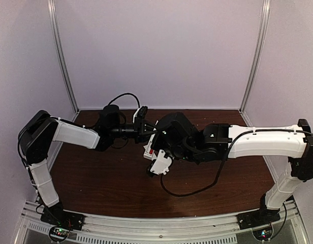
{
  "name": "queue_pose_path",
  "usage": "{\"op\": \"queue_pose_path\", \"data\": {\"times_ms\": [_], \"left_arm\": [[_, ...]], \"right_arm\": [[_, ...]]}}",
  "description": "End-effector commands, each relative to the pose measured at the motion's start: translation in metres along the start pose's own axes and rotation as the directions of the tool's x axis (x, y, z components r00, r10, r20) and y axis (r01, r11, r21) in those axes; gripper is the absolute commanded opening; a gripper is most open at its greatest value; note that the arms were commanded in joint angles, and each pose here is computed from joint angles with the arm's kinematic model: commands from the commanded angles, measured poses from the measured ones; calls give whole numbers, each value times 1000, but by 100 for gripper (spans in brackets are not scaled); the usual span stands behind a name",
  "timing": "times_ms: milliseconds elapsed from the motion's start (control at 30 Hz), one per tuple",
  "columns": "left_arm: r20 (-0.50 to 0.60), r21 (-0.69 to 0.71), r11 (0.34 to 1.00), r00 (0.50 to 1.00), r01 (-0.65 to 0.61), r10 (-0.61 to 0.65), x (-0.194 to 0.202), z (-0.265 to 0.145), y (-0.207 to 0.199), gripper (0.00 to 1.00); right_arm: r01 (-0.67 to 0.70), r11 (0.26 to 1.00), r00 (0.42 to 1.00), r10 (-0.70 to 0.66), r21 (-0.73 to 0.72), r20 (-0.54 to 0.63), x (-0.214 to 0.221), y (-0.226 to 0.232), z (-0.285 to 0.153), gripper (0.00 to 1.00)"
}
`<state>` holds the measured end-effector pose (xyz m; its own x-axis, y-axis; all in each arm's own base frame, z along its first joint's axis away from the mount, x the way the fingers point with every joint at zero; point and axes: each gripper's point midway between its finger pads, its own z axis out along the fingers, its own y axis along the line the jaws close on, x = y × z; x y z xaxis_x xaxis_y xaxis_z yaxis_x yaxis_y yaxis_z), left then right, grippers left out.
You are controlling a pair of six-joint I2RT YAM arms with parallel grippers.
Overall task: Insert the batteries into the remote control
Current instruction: Place the battery in the battery compartment.
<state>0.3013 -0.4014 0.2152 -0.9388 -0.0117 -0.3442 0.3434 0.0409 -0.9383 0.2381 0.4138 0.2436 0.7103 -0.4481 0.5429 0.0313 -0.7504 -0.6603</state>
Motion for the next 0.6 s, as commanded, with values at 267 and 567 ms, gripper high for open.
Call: {"op": "queue_pose_path", "data": {"times_ms": [267,567], "left_arm": [[-15,25,998,999,-50,50,-4,6,-11,0],[-36,1,998,998,-56,56,-3,8,-10,0]], "right_arm": [[13,1000,1000,-13,3,-8,-8,-3,8,0],[34,999,999,-34,-8,-1,-13,2,13,0]]}}
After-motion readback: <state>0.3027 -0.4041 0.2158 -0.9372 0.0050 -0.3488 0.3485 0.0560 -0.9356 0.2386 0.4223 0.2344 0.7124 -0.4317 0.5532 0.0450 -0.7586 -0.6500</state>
